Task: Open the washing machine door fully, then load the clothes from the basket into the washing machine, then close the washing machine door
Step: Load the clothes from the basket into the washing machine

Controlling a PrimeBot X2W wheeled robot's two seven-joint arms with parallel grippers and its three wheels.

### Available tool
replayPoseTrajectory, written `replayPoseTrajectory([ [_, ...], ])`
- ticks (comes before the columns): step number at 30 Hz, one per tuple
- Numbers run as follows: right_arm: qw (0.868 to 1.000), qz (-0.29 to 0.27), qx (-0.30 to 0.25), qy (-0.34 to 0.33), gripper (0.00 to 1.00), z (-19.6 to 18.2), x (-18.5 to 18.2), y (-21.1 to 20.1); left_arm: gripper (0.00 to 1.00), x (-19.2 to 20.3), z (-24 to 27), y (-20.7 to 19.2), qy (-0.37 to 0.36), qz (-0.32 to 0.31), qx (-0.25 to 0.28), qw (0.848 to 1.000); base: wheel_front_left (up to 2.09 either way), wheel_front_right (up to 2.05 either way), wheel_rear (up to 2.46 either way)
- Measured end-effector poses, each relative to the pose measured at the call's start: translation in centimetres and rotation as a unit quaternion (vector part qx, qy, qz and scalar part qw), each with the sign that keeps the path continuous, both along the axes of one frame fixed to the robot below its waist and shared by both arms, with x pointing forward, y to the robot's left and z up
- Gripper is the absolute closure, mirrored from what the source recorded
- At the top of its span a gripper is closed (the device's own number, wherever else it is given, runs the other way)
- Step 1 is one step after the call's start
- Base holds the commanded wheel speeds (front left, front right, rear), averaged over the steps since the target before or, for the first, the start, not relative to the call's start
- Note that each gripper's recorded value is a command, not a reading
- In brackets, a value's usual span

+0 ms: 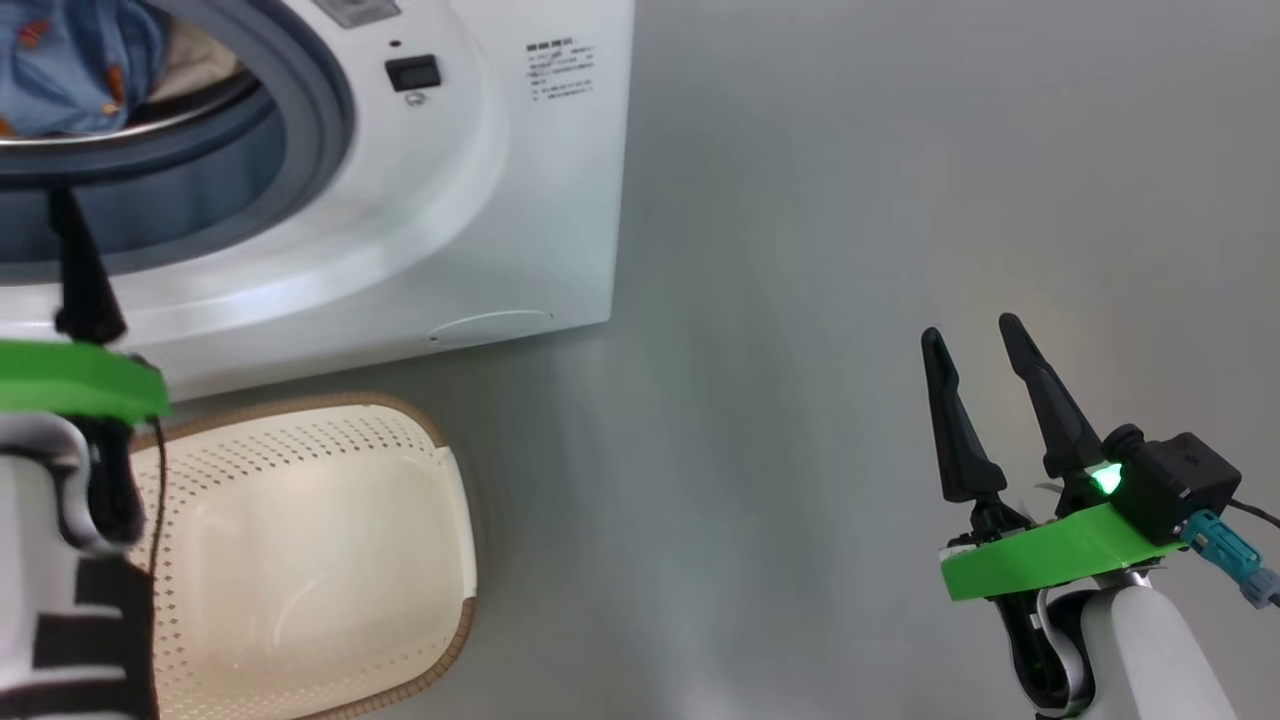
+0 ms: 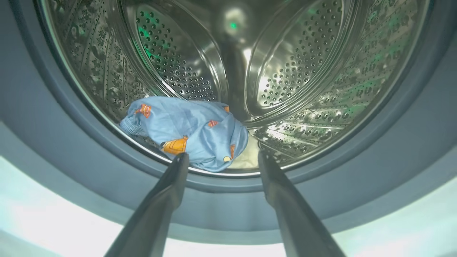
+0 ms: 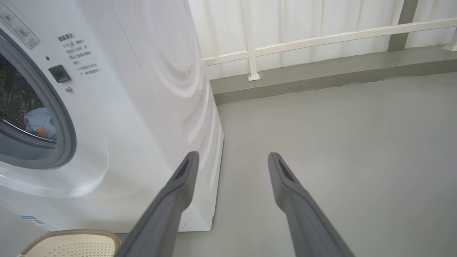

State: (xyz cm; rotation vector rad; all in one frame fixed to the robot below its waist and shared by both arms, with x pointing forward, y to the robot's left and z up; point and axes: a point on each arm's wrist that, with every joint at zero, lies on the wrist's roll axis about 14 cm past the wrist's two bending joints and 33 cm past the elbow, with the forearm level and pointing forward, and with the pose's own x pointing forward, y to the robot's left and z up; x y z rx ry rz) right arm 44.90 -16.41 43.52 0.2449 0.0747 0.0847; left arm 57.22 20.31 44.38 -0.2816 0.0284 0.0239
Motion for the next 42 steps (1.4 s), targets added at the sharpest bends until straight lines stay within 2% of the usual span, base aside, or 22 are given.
replayPoseTrajectory([
  [28, 0.999, 0.027, -0.016, -0.020, 0.00, 2.9, -4.8, 0.5, 0.00, -15.2, 0.9, 2.9, 0.024, 0.023, 0.036, 0.999, 0.00, 0.00, 0.00],
  [42, 0.999, 0.025, -0.018, -0.027, 0.00, 3.7, -6.6, 0.2, 0.00, -19.3, 2.0, 4.3, 0.011, 0.045, 0.040, 0.998, 0.00, 0.00, 0.00],
])
